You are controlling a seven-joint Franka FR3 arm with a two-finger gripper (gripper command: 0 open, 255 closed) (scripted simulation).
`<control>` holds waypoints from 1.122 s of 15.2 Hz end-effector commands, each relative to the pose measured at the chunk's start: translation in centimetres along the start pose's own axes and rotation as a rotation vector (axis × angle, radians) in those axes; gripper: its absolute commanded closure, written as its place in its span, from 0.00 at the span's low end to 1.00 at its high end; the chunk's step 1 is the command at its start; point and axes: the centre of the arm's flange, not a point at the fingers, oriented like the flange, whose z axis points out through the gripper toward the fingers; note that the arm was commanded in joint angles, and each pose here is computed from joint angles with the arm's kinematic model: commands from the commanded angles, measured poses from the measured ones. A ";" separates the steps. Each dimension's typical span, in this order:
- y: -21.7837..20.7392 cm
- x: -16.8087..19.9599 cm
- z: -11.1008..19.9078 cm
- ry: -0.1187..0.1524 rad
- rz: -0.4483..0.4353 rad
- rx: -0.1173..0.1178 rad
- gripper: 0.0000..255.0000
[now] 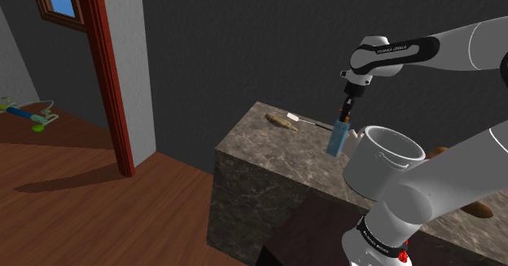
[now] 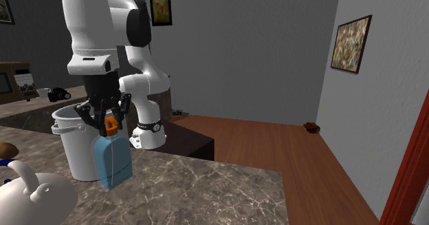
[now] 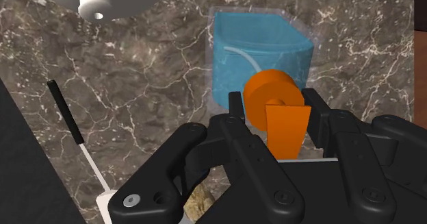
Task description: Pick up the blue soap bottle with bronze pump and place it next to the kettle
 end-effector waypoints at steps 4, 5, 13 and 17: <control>0.1 0.2 2.5 0.001 0.000 -0.001 1.00; 0.1 0.2 2.5 0.001 0.000 -0.001 1.00; 0.1 0.2 2.5 0.001 0.000 -0.001 0.00; 0.1 0.2 2.5 0.001 0.000 -0.001 0.00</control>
